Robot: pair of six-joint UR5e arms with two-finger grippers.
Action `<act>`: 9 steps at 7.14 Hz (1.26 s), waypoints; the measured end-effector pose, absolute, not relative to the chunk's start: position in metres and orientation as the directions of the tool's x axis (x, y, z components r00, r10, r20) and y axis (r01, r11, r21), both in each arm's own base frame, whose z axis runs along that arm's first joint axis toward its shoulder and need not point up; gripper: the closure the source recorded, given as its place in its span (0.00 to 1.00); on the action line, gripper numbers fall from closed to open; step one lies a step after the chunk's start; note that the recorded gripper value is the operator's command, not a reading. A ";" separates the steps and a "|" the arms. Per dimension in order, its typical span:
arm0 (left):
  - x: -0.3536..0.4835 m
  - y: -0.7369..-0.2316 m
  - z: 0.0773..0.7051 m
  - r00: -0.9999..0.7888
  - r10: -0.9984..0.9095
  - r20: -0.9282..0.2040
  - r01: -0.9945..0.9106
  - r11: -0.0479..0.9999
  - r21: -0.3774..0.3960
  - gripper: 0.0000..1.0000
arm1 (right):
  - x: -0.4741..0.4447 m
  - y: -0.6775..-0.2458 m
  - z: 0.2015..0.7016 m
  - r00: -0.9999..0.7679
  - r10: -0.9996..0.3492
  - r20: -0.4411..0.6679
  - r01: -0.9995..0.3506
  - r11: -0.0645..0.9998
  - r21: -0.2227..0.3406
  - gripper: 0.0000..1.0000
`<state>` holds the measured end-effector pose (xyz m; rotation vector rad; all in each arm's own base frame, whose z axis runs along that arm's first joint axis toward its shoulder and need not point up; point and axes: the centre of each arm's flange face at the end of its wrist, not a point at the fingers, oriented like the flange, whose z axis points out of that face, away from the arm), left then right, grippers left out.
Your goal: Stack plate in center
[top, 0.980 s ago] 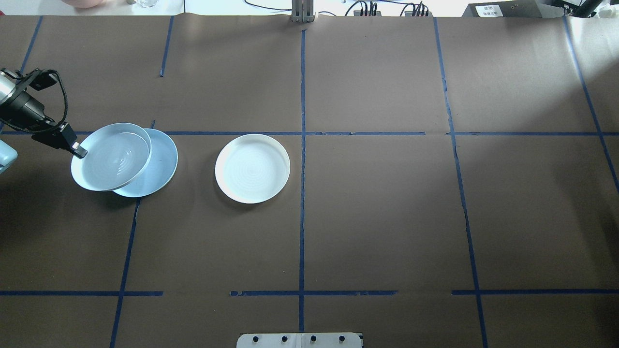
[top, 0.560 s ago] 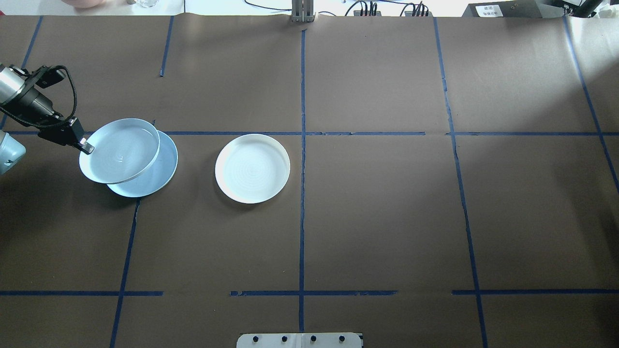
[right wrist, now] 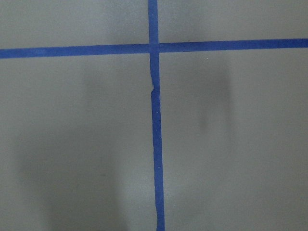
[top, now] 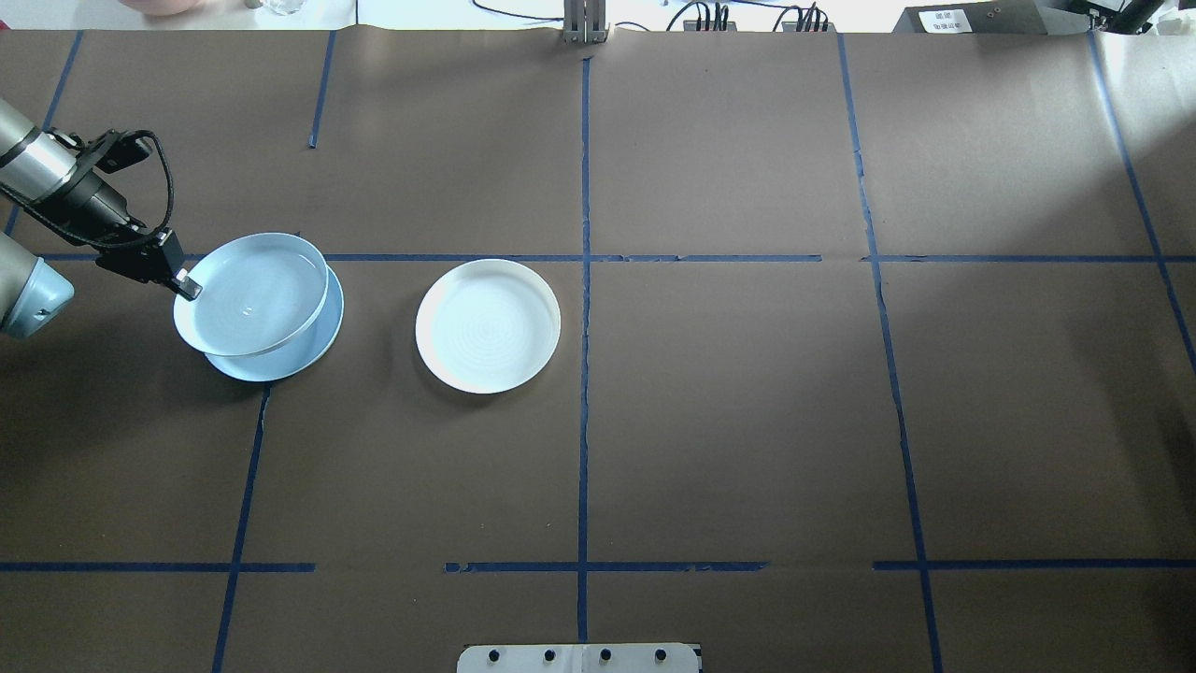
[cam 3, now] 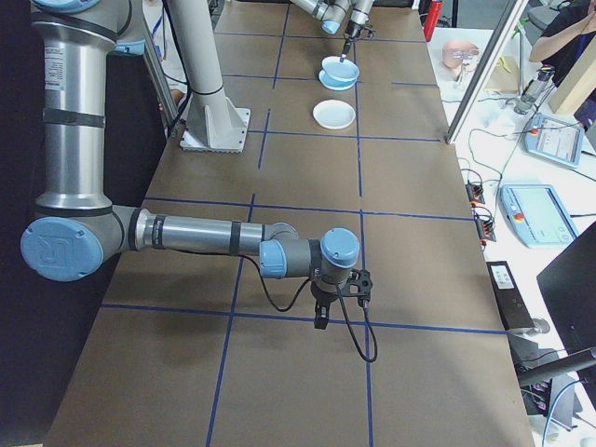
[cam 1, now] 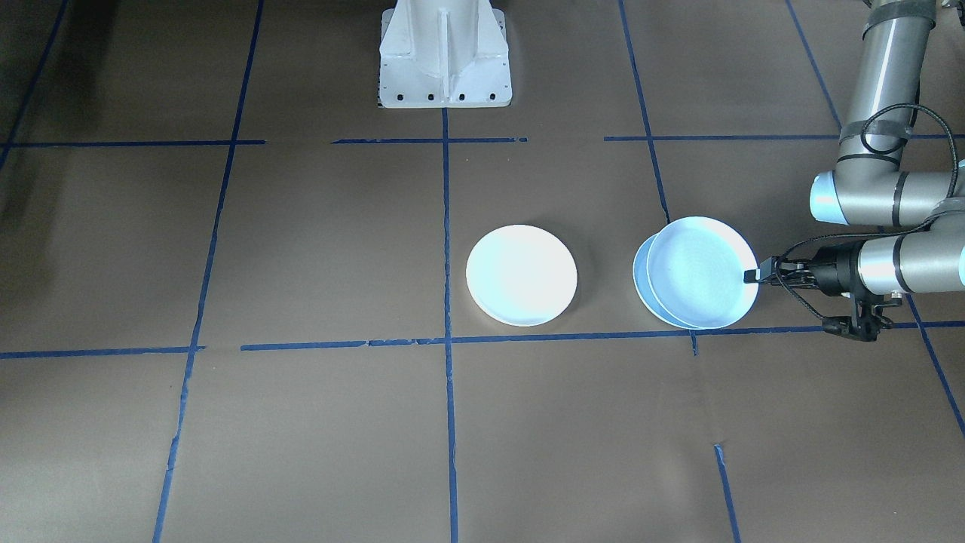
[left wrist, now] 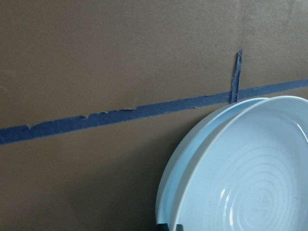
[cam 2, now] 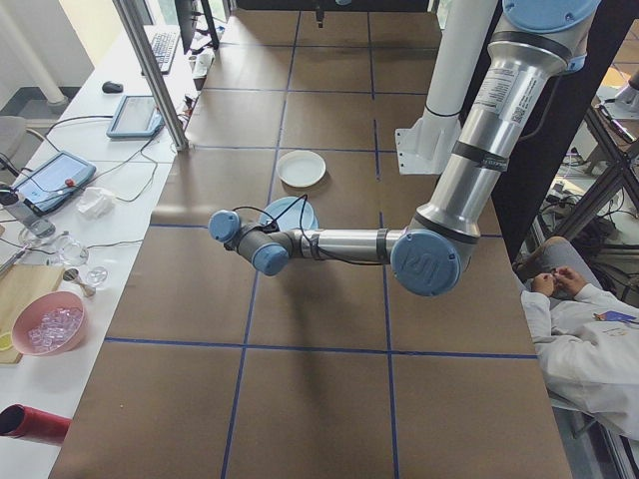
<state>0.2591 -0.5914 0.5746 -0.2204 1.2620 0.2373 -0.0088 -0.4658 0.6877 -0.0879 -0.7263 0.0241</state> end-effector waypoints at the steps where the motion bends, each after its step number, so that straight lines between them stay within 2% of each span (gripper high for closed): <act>1: 0.262 -0.591 0.574 0.286 0.057 -0.957 -0.300 0.954 -0.033 1.00 | -0.009 -0.466 0.688 0.747 0.053 0.662 0.009 0.996 -0.089 0.00; 2: 0.263 -0.590 0.574 0.288 0.059 -0.956 -0.300 0.953 -0.032 1.00 | -0.009 -0.466 0.688 0.748 0.053 0.662 0.009 0.996 -0.089 0.00; 3: 0.264 -0.590 0.574 0.292 0.061 -0.954 -0.299 0.954 -0.031 0.89 | -0.009 -0.466 0.688 0.747 0.053 0.662 0.009 0.996 -0.089 0.00; 4: 0.265 -0.591 0.574 0.294 0.063 -0.954 -0.299 0.954 -0.029 0.50 | -0.009 -0.466 0.688 0.748 0.053 0.662 0.009 0.996 -0.089 0.00; 5: 0.266 -0.591 0.574 0.294 0.064 -0.954 -0.300 0.954 -0.028 0.00 | -0.009 -0.466 0.688 0.748 0.053 0.662 0.009 0.996 -0.089 0.00; 9: 0.266 -0.591 0.568 0.292 0.070 -0.954 -0.297 0.955 -0.021 0.00 | -0.009 -0.466 0.688 0.748 0.053 0.662 0.008 0.996 -0.089 0.00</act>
